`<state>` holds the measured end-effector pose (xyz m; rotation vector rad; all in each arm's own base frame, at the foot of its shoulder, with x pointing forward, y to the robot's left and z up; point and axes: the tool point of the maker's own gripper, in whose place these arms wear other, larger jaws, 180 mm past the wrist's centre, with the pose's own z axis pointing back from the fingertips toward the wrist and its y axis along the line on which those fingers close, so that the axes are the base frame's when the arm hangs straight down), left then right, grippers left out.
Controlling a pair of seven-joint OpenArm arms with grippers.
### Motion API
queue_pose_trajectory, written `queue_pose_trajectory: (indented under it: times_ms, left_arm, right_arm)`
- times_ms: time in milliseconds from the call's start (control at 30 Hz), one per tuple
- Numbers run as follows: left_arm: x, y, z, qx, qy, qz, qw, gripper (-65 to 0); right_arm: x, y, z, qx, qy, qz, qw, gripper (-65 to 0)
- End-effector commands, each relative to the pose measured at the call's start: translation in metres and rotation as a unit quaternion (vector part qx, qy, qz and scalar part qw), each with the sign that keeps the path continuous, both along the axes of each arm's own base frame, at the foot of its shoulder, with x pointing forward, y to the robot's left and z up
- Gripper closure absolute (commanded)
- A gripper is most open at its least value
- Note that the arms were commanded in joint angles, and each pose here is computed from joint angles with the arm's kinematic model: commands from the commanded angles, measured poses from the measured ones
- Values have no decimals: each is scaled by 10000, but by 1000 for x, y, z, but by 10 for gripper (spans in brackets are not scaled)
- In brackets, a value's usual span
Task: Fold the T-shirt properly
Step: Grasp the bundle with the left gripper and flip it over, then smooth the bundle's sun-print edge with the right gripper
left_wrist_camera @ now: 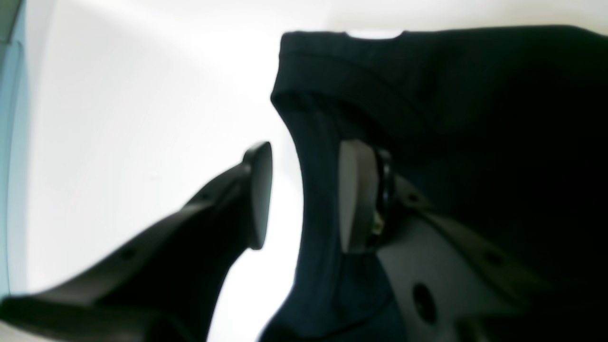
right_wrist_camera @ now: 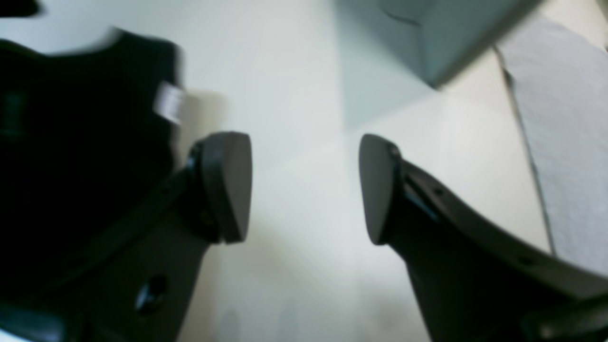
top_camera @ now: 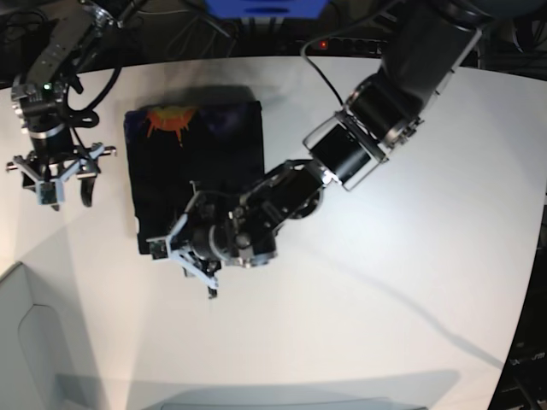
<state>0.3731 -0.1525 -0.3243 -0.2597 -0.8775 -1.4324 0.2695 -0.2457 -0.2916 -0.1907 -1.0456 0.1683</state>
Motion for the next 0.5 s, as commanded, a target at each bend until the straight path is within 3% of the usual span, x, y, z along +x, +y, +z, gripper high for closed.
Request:
queue_pose_trajectory:
  times_ms: [0,133,267,467]
  left_arm:
    - [17,2,33,-263,-365,27,9990,-229]
    - [43,54,70,-515,-807,606,9936,-229]
    - [62,148,91,-627,-1097,1692,9775,-229]
    - [35,299,77,-663,-1042,3526,9276,-229]
  right_arm:
    - [5,6,9,-7,-185,110,9998,-284]
    - [10,41,2,348,-173,383,9985,-148]
    - [9,95,-9,730,-48,951,9928,0]
    - [-19,190,-30,1183,394,2190,9677,0]
